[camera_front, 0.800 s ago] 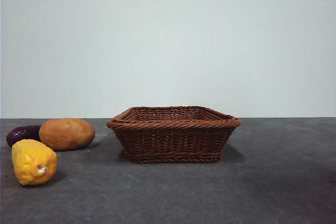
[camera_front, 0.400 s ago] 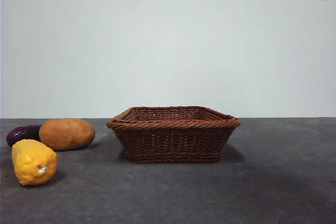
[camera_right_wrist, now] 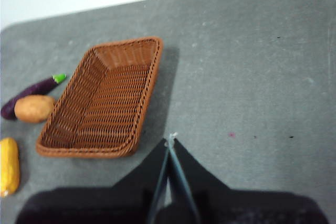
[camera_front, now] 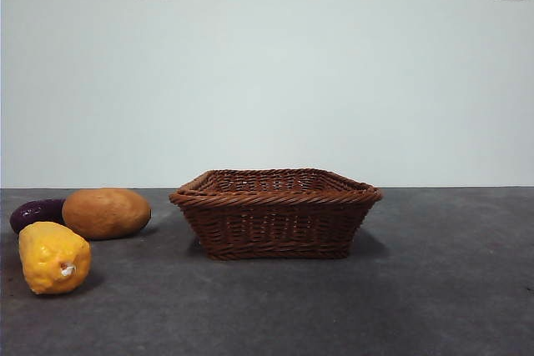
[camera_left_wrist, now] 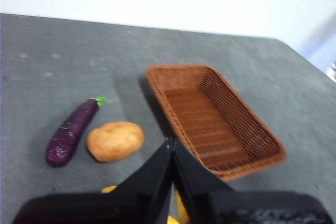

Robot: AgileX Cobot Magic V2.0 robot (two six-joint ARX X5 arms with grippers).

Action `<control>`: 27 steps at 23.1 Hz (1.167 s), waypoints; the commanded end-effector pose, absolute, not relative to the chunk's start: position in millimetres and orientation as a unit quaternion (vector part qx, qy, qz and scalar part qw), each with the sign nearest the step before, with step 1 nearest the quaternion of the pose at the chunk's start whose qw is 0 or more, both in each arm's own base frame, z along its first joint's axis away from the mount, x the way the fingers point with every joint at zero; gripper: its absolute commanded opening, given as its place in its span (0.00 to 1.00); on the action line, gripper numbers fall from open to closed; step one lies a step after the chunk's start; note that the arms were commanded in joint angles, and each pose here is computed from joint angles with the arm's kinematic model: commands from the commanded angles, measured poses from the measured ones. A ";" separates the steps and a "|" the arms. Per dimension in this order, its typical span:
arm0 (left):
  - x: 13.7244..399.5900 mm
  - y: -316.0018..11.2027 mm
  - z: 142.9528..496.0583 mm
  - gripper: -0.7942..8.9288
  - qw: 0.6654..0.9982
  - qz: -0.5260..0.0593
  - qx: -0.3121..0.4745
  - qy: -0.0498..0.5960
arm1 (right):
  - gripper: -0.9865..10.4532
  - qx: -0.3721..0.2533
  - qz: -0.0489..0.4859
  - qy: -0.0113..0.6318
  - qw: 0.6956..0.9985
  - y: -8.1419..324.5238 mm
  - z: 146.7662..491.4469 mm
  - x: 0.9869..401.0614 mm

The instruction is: Help me put the vegetables on the table into the basket

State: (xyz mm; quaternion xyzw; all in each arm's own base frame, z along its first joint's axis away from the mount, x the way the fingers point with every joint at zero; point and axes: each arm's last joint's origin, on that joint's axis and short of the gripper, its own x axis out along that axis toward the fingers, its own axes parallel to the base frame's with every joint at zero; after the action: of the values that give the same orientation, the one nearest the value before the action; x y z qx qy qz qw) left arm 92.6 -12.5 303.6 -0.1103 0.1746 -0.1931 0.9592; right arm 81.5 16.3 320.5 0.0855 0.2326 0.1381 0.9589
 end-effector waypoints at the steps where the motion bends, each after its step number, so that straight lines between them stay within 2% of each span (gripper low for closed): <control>1: 91.8 -12.7 322.3 0.08 0.959 -0.206 -0.074 0.182 | 0.08 0.051 0.155 0.230 0.959 16.6 337.7 80.8; 8: 85.2 -15.7 371.1 0.08 0.949 -0.253 -0.041 0.185 | 0.08 0.030 0.202 0.262 0.943 19.2 366.8 81.1; 12: 86.0 -19.4 378.0 0.08 0.940 -0.280 -0.030 0.194 | 0.08 0.008 0.221 0.278 0.935 19.6 369.1 79.1; 16: 85.2 -23.2 380.4 0.08 0.922 -0.340 -0.038 0.181 | 0.09 0.001 0.224 0.287 0.932 19.5 367.3 77.7; 17: 86.4 -23.2 380.7 0.11 0.922 -0.340 -0.038 0.180 | 0.10 0.001 0.224 0.284 0.932 19.5 367.7 77.9; 18: 86.4 -23.2 380.9 0.23 0.922 -0.340 -0.038 0.180 | 0.17 0.001 0.225 0.283 0.932 19.6 368.1 78.0; 19: 86.8 -23.2 381.2 0.42 0.922 -0.340 -0.038 0.181 | 0.27 0.001 0.225 0.282 0.933 19.6 368.6 77.7; 20: 86.6 -23.2 381.8 0.65 0.923 -0.339 -0.038 0.179 | 0.40 0.001 0.225 0.281 0.933 19.5 369.4 77.4; 21: 86.3 -23.2 382.4 0.78 0.923 -0.339 -0.039 0.179 | 0.56 0.002 0.225 0.280 0.933 19.5 370.7 76.7; 22: 86.0 -23.2 383.1 0.78 0.923 -0.339 -0.038 0.178 | 0.63 0.002 0.225 0.278 0.934 19.4 371.9 76.0; 27: 87.6 -23.3 389.4 0.78 0.923 -0.339 -0.040 0.175 | 0.65 0.008 0.233 0.269 0.935 19.5 377.8 73.5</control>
State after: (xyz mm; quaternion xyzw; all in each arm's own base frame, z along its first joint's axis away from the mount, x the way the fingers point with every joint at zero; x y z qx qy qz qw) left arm 88.1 -23.0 387.6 -0.0439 0.1814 -0.3347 0.9236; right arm 73.9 19.5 376.3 0.0066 0.2730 0.2313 0.9338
